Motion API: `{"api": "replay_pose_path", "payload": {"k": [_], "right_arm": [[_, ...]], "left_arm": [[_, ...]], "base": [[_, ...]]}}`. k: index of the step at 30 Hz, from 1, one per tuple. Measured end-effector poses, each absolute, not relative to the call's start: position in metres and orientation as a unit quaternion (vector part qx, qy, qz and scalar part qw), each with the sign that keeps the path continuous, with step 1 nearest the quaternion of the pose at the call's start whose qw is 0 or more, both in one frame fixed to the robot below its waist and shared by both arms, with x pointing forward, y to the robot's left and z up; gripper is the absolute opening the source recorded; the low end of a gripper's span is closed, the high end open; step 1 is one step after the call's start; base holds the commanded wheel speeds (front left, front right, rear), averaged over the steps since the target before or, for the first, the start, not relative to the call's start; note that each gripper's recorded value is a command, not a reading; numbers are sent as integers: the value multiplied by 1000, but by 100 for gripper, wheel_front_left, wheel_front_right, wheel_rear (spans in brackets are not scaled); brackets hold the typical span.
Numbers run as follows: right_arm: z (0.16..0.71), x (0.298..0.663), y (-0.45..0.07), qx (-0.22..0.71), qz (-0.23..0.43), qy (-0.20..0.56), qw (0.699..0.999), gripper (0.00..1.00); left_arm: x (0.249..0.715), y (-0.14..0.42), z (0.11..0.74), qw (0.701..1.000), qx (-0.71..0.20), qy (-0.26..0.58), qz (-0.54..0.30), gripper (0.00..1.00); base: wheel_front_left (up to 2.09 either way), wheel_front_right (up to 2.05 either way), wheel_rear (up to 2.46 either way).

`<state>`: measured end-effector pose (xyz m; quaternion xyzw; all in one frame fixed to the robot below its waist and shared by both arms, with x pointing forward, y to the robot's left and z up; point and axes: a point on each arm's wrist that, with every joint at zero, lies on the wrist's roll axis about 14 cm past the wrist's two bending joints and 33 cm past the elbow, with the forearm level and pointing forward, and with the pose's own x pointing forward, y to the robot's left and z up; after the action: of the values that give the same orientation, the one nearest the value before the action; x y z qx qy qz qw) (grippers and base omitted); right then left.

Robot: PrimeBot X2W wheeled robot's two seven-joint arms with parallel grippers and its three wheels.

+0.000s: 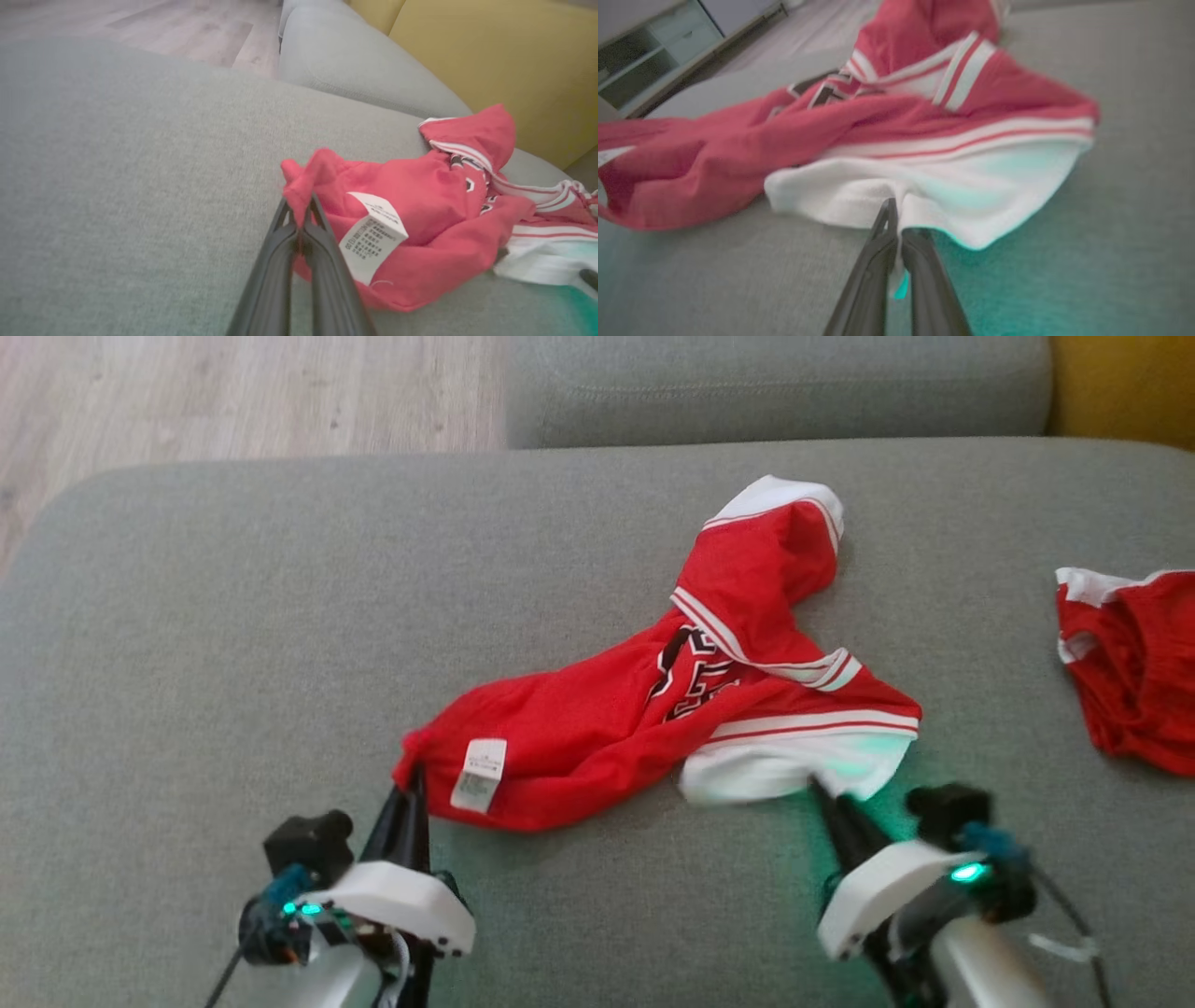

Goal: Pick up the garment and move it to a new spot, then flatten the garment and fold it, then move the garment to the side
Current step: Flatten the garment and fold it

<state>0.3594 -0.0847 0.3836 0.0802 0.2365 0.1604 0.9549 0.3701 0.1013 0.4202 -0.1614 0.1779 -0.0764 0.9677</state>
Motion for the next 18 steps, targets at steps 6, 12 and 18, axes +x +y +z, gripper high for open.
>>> {"api": "replay_pose_path", "payload": {"k": [6,12,18], "right_arm": [[471,395,-125,97,103,74,987,0],[599,395,-171,59,54,-108,991,0],[698,359,-193,18,24,-226,974,0]], "left_arm": [[384,104,478,976,-179,84,-90,0],[388,108,575,971,-198,-54,-121,0],[374,103,685,950,-181,-184,-175,0]], "base": [[0,0,0],[0,0,0],[0,0,0]]}}
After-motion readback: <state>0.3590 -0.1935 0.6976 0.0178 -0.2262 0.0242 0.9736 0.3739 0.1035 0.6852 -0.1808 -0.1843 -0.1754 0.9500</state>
